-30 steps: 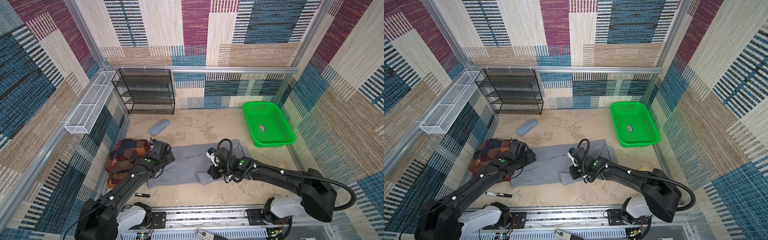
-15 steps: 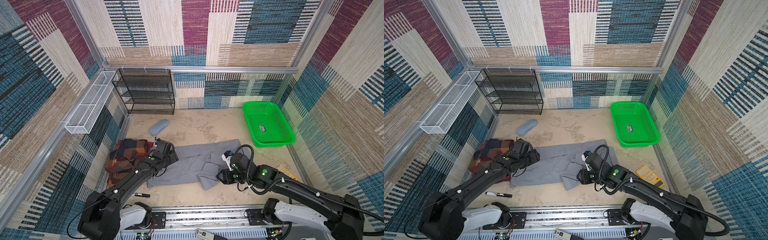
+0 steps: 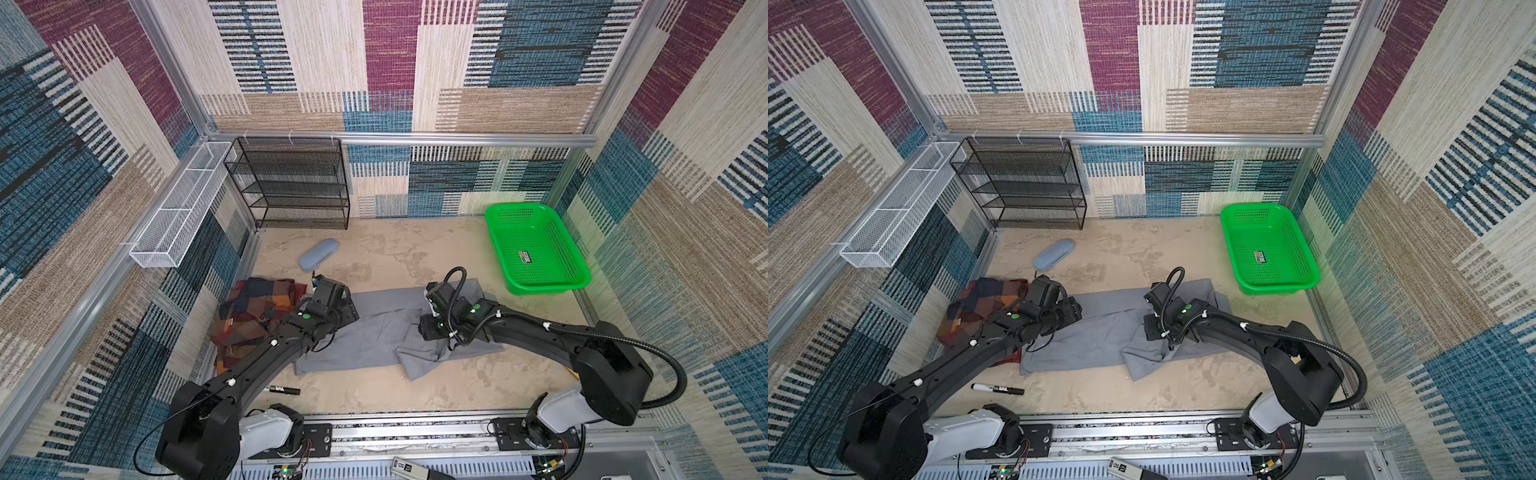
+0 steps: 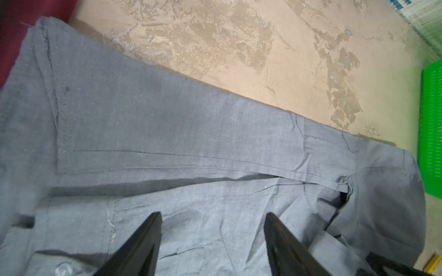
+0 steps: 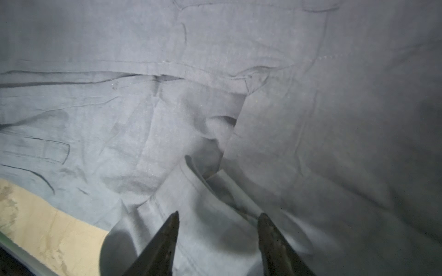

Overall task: Fold and stack the long sleeve shirts
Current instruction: 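Grasp the grey sleeve cuff nearest the robot with the right gripper and lift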

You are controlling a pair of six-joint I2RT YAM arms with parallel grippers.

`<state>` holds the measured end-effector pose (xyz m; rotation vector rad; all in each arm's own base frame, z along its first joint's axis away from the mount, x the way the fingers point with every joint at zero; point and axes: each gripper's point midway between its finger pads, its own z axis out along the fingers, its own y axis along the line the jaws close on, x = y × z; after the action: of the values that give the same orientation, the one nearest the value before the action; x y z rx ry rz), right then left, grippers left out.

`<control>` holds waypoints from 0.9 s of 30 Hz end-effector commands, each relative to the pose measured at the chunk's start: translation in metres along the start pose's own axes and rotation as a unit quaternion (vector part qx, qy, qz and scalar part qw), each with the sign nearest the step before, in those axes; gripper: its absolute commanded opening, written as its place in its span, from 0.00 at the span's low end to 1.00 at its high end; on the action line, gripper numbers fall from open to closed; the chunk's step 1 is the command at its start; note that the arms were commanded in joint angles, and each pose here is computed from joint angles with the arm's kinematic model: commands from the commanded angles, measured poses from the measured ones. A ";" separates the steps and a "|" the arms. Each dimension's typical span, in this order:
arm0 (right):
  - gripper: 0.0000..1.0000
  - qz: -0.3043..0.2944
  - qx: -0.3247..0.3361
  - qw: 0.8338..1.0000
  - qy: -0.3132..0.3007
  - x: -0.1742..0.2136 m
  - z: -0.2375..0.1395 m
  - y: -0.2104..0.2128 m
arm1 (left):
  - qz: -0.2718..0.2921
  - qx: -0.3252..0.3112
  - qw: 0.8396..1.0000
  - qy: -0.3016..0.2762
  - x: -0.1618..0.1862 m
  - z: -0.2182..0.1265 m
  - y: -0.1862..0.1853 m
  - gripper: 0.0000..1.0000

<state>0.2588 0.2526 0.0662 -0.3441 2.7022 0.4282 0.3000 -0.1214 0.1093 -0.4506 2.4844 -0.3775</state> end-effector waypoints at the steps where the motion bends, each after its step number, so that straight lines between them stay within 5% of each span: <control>1: 0.46 -0.027 -0.020 0.999 -0.005 -0.005 0.007 0.009 | 0.011 -0.005 1.000 0.006 0.003 0.000 0.002 0.71; 11: 0.07 -0.042 -0.035 0.998 0.004 0.009 0.010 0.008 | 0.010 0.000 1.000 0.013 0.007 0.005 0.001 0.71; 18: 0.00 -0.060 -0.101 0.991 -0.061 -0.016 -0.032 0.035 | 0.006 0.009 1.000 0.010 0.005 0.002 -0.004 0.71; 23: 0.00 -0.131 -0.257 0.942 -0.173 -0.028 -0.117 0.083 | 0.007 0.024 1.000 0.006 0.000 -0.005 -0.014 0.71; 27: 0.01 -0.180 -0.371 0.896 -0.166 0.009 -0.153 0.105 | 0.011 0.038 0.999 0.003 -0.003 -0.009 -0.023 0.71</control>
<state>0.2048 0.2839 0.1998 -0.6953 2.1331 1.0380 0.3017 -0.1334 0.1200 -0.4097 2.4762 -0.4302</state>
